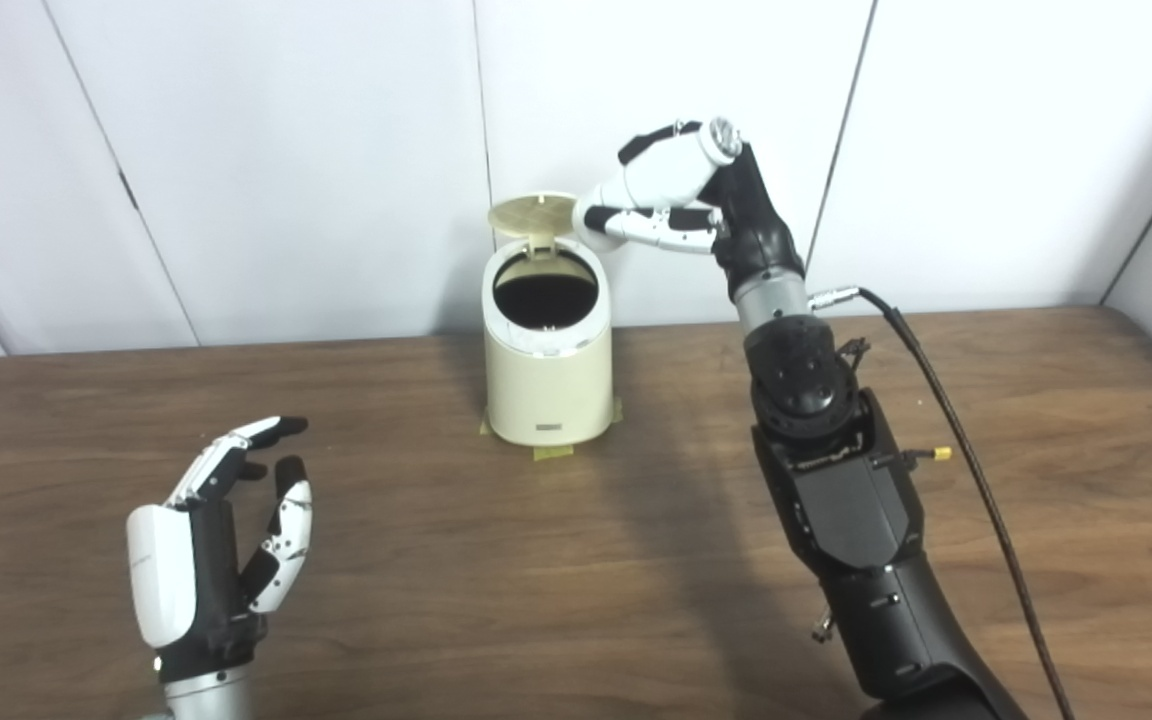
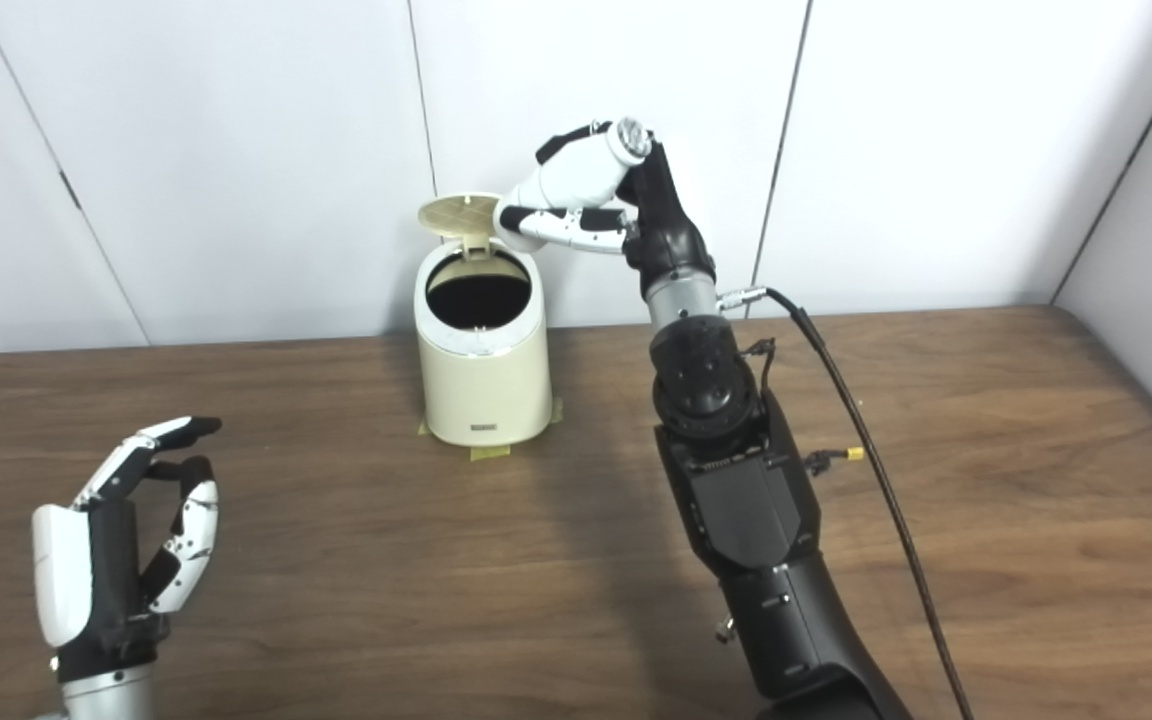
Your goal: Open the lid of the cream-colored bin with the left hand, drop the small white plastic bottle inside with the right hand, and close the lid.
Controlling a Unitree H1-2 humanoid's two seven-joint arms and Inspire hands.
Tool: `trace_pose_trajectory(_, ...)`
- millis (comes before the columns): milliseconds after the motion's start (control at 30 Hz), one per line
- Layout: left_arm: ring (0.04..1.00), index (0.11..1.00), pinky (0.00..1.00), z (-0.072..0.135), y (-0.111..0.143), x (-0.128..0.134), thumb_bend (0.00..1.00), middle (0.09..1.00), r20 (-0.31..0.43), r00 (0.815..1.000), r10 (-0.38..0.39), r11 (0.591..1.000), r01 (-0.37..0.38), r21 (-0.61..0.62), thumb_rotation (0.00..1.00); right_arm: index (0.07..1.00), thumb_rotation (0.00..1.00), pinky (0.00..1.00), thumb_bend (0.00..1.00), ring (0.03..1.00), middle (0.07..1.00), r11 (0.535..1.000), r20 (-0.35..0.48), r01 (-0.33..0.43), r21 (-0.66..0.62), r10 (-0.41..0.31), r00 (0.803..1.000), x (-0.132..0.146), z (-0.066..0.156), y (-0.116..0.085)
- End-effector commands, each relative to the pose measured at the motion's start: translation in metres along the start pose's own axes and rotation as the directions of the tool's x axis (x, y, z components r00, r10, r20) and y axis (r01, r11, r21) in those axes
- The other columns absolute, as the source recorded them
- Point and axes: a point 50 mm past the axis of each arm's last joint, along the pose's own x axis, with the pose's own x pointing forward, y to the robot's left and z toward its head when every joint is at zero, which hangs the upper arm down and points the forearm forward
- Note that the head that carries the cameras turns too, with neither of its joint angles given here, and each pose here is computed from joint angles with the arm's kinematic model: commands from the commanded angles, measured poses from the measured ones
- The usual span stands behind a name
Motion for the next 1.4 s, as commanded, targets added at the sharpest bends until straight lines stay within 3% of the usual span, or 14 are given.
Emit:
trace_pose_trajectory(0, 0.692, 0.675, 0.57, 0.005, -0.019, -0.001, 0.19, 0.693, -0.016, 1.0, 0.008, 0.999, -0.009, -0.036, 0.67, 0.481, 0.0, 0.36, 0.52, 0.454, 0.485, 1.0, 0.113, 0.002, 0.024, -0.004, 0.994, 0.011, 0.03, 0.002)
trace_pose_trajectory(233, 0.693, 0.674, 0.57, 0.009, -0.021, -0.001, 0.19, 0.695, -0.018, 1.0, 0.006, 0.999, -0.007, -0.034, 0.68, 0.48, 0.0, 0.38, 0.52, 0.457, 0.483, 0.999, 0.155, -0.023, 0.033, 0.017, 0.988, 0.01, 0.023, 0.006)
trace_pose_trajectory(433, 0.691, 0.672, 0.57, 0.012, -0.023, -0.002, 0.21, 0.692, -0.019, 1.0, 0.008, 0.999, -0.009, -0.038, 0.67, 0.474, 0.0, 0.38, 0.52, 0.451, 0.487, 0.997, 0.144, -0.043, 0.061, 0.034, 0.989, 0.009, 0.017, 0.014)
trace_pose_trajectory(967, 0.693, 0.673, 0.57, 0.016, -0.026, -0.003, 0.2, 0.694, -0.02, 1.0, 0.012, 1.0, -0.012, -0.025, 0.62, 0.482, 0.0, 0.37, 0.52, 0.449, 0.489, 0.998, 0.147, -0.064, -0.014, 0.066, 0.987, 0.01, 0.006, 0.027)
trace_pose_trajectory(1367, 0.694, 0.674, 0.57, 0.018, -0.026, -0.003, 0.2, 0.695, -0.021, 1.0, 0.01, 1.0, -0.01, -0.027, 0.65, 0.481, 0.0, 0.37, 0.52, 0.451, 0.491, 0.996, 0.171, -0.085, -0.037, 0.09, 0.981, 0.01, -0.004, 0.036)
